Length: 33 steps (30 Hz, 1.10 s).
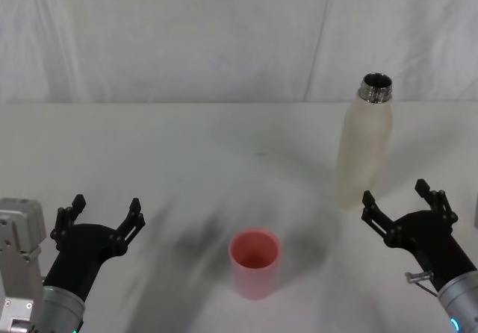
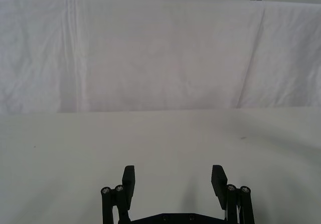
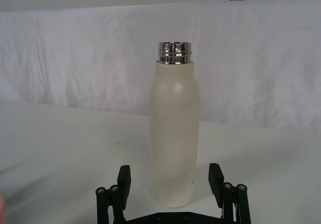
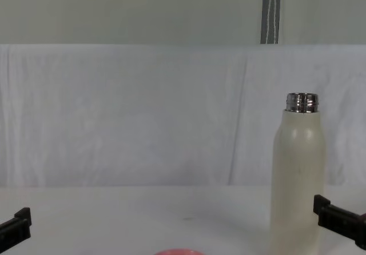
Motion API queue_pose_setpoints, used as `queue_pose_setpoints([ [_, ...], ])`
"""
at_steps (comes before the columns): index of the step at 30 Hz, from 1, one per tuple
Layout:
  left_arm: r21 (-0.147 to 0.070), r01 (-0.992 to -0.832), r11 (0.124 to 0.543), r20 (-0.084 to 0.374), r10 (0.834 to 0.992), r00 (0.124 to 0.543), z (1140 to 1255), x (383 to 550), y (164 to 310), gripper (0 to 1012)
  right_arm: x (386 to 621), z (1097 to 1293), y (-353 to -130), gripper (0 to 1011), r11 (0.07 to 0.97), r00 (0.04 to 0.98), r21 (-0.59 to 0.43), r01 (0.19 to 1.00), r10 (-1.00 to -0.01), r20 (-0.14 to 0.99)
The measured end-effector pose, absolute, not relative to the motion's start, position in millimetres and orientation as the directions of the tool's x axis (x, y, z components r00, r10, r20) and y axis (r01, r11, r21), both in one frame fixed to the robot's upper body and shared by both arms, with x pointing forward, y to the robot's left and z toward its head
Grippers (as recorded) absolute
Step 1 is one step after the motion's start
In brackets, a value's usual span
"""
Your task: Grasp the thermos with one hand and pour water into the cup lid.
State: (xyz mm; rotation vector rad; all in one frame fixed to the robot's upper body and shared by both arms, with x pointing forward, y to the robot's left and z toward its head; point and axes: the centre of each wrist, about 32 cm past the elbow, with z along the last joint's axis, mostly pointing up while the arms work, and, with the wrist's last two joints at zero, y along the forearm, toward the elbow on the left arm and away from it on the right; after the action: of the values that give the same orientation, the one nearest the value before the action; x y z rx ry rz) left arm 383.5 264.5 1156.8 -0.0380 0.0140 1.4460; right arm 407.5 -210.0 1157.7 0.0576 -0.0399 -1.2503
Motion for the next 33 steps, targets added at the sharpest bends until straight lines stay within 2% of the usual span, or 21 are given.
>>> queue_pose_setpoints([
  [24,-0.018,-0.992,0.124,-0.033,0.992,0.125,1156.8,383.5,264.5,1001,436.1,1182.9,-224.9,1000,0.412,0.412,0.032,0.911,-0.911,0.023],
  [33,-0.018,-0.992,0.124,-0.033,0.992,0.124,1156.8,383.5,264.5,1001,452.8,1184.9,-225.7,1000,0.421,0.421,0.017,0.907,-0.907,0.031],
])
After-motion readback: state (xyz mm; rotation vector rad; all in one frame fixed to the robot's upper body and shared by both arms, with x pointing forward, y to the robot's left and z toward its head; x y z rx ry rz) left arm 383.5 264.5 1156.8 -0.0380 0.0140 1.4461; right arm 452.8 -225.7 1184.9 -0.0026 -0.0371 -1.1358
